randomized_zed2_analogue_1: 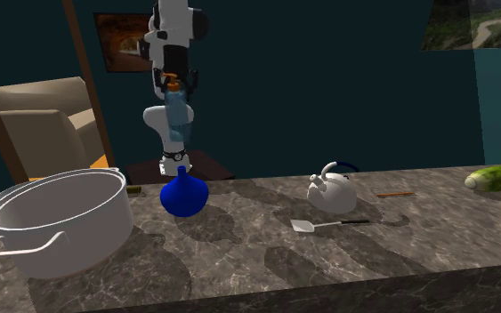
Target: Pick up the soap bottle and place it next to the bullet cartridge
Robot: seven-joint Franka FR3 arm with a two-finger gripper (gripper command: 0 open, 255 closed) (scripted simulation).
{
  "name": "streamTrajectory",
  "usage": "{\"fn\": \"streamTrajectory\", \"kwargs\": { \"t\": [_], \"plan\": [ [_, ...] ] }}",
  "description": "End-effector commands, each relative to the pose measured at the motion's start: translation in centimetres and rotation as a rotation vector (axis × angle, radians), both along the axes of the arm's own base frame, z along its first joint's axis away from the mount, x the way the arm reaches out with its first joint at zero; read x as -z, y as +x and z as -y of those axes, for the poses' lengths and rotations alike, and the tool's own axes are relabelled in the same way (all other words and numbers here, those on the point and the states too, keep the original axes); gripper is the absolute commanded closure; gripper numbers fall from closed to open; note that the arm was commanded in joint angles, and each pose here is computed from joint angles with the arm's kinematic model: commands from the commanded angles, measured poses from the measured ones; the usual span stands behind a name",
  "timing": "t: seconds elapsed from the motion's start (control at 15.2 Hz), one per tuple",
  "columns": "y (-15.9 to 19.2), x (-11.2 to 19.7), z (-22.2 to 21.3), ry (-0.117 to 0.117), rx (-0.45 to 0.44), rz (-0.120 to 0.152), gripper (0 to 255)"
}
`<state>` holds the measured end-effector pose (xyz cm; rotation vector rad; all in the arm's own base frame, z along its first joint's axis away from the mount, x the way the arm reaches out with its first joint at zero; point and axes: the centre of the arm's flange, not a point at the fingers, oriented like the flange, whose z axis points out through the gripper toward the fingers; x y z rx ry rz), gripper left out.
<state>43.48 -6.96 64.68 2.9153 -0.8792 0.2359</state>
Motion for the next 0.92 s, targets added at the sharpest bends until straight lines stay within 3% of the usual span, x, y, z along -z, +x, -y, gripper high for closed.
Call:
{"fn": "streamTrajectory", "kwargs": {
  "t": [0.0,0.86],
  "plan": [
    [-2.0,-0.1,1.9,0.001,-0.001,0.001,255],
    [-13.9,-0.1,14.1,0.001,-0.001,0.001,255]
  ]
}}
